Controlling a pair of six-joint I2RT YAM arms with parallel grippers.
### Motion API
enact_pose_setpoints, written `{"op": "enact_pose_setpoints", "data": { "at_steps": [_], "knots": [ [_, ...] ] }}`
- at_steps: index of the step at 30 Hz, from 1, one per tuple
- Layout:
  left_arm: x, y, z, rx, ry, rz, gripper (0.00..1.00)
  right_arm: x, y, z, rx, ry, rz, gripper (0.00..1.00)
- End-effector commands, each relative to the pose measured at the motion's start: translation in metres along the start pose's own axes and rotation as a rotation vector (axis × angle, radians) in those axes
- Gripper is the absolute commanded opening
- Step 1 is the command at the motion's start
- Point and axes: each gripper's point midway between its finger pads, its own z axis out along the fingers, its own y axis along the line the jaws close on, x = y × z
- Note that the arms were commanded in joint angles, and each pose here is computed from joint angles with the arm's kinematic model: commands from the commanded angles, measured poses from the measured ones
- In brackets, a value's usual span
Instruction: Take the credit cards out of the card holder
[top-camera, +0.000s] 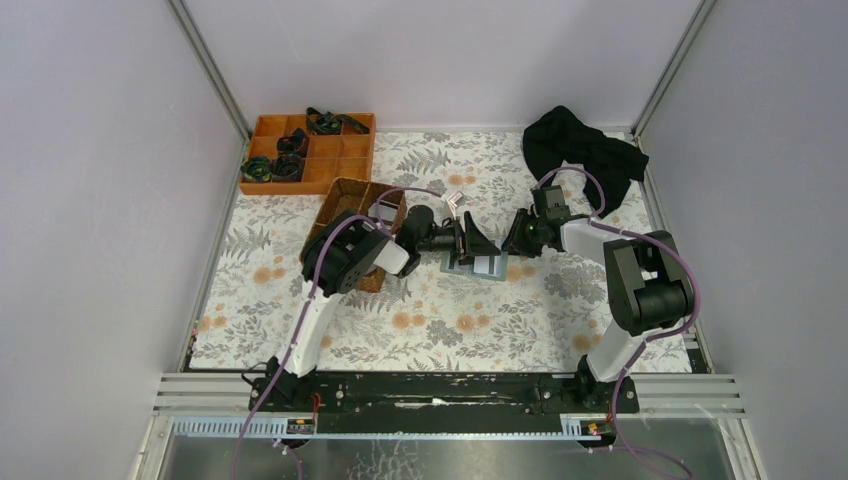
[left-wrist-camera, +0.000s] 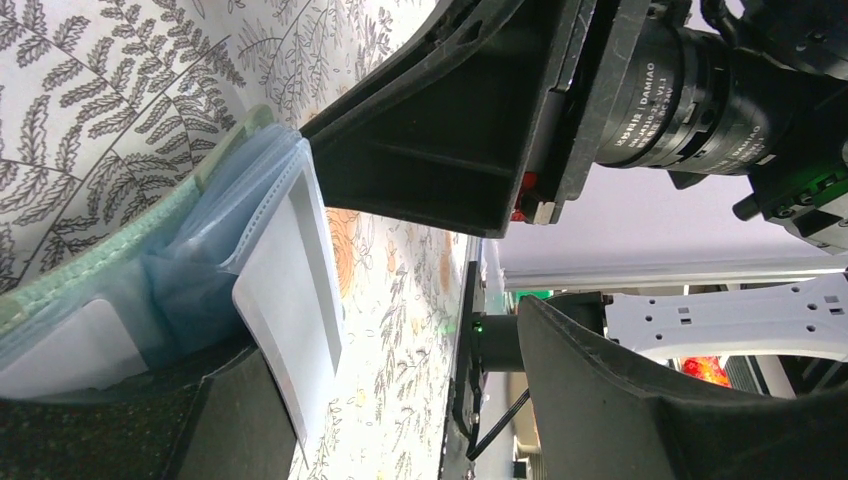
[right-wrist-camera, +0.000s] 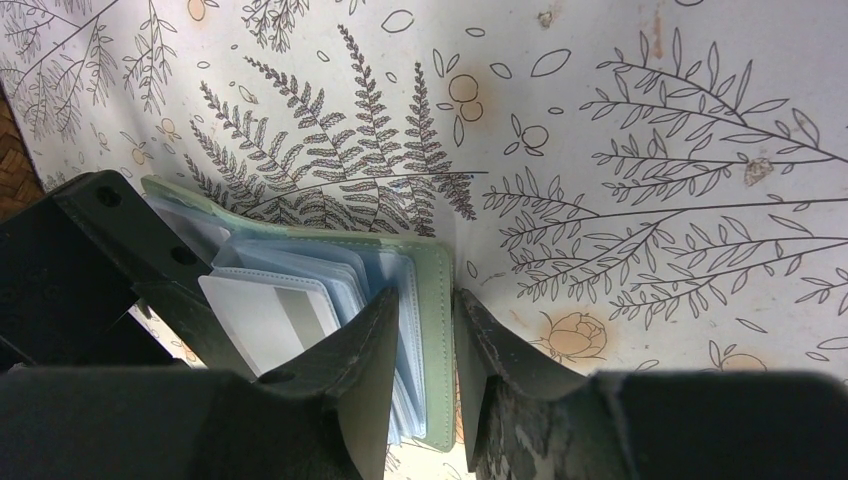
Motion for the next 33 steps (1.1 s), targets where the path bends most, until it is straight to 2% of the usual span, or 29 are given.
{"op": "enact_pose_setpoints", "data": {
  "at_steps": [1,7,12,21,28,33],
  "knots": [
    [0.027,0.060,-0.019,-0.180,0.092,-0.107,0.79,0.024,-0.018,0.007,0.069,0.079,0.021,0.35],
    [0.026,0.080,-0.031,-0.274,0.138,-0.107,0.79,0.022,-0.020,0.005,0.074,0.074,0.027,0.35],
    [0.025,0.084,-0.038,-0.276,0.137,-0.125,0.78,0.023,-0.020,0.007,0.073,0.079,0.029,0.35],
    [0.032,0.097,-0.053,-0.324,0.135,-0.152,0.68,0.021,-0.020,0.006,0.074,0.074,0.029,0.35],
    [0.031,0.100,-0.065,-0.330,0.112,-0.171,0.52,0.023,-0.021,0.007,0.070,0.080,0.036,0.35],
    [0.030,0.100,-0.068,-0.339,0.101,-0.170,0.50,0.024,-0.021,0.007,0.067,0.082,0.037,0.35]
  ]
}}
